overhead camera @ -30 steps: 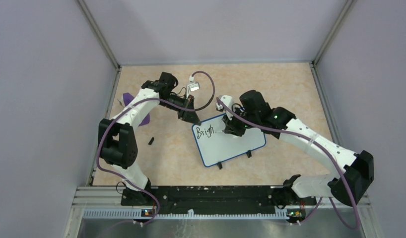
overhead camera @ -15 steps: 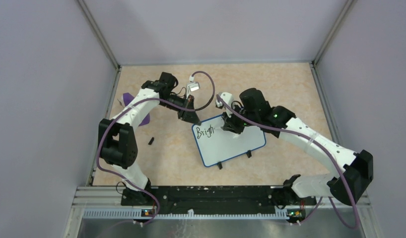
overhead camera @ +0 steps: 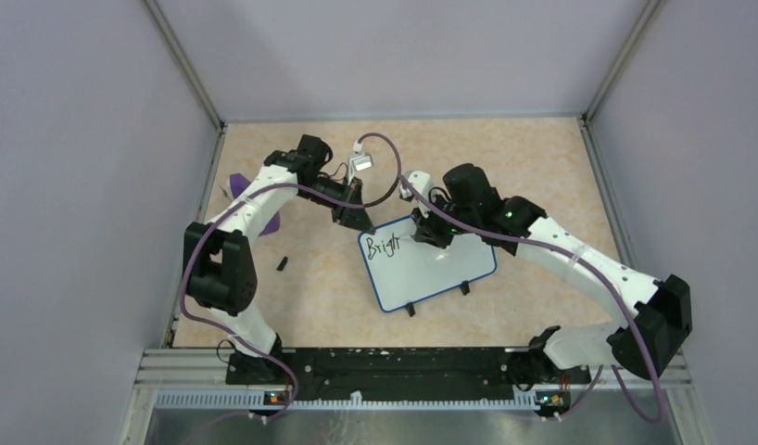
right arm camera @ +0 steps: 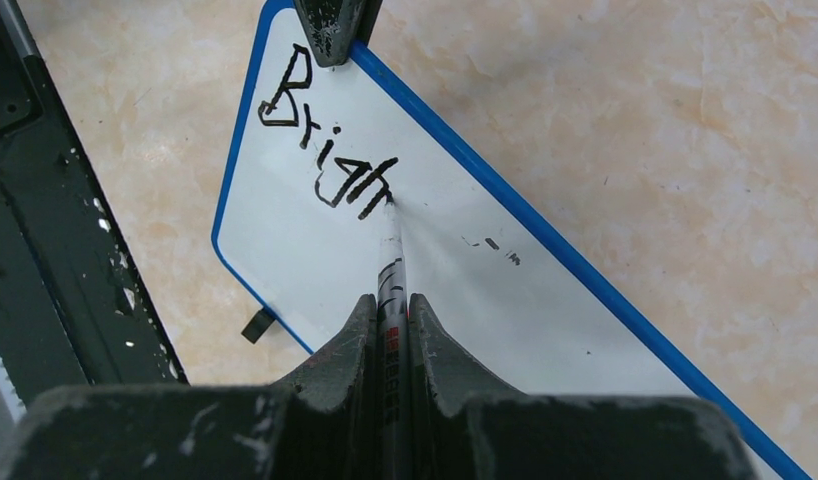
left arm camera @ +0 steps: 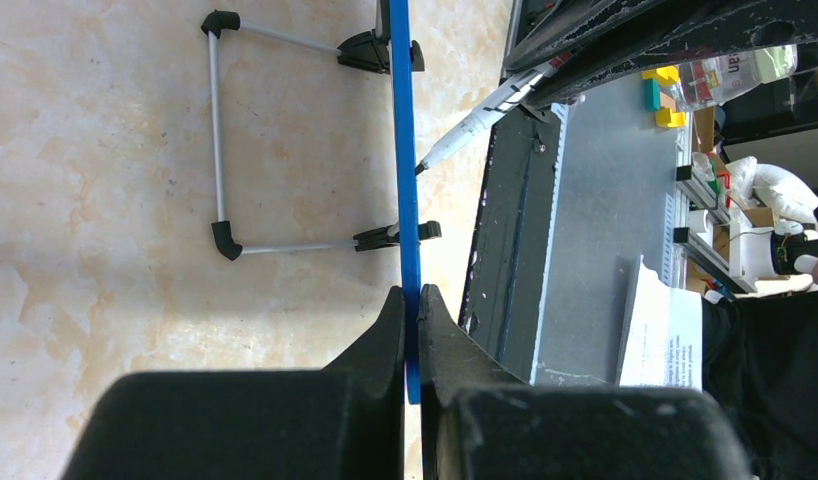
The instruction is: Write a sentence on the whiteboard
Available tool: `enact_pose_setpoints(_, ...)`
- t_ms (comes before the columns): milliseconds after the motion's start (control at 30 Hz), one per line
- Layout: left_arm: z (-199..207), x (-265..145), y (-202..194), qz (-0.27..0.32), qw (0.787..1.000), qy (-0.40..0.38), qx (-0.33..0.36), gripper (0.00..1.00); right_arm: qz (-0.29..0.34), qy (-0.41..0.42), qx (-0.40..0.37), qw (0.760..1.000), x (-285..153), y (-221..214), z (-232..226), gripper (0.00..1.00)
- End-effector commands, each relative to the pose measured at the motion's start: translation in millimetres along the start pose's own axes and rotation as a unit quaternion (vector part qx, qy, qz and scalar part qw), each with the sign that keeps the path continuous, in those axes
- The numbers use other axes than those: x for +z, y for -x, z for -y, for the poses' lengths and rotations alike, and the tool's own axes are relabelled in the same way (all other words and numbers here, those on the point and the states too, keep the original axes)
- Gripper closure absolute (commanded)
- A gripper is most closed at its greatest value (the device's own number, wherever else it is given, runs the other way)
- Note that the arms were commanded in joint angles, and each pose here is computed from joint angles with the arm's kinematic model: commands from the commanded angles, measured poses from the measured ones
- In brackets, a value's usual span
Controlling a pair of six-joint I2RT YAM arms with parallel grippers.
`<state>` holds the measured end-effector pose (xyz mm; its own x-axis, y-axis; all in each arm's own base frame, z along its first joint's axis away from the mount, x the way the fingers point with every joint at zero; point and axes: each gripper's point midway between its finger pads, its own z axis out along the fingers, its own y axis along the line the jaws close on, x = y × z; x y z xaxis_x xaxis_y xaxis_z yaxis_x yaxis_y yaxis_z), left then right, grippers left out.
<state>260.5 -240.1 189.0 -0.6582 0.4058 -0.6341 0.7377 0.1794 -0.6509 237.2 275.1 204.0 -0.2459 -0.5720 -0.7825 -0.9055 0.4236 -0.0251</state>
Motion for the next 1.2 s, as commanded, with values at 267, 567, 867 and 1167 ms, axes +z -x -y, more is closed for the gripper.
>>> enact_pose_setpoints(267,3,6,-11,-0.019,1.0,-0.001,0.009,1.0,0.017,-0.06,-0.01,0.998,-21,13,26,1.0)
enact_pose_setpoints(567,3,6,-11,-0.02,1.0,-0.001,0.01,1.0,0.041,-0.015,-0.019,0.999,-26,29,10,1.0)
enact_pose_setpoints(867,4,6,-11,-0.019,1.0,-0.001,0.011,1.0,0.06,-0.002,-0.014,0.998,-22,42,7,1.0)
enact_pose_setpoints(1167,4,6,-12,-0.019,1.0,-0.001,0.013,1.0,0.041,-0.023,-0.01,0.999,-10,31,18,1.0)
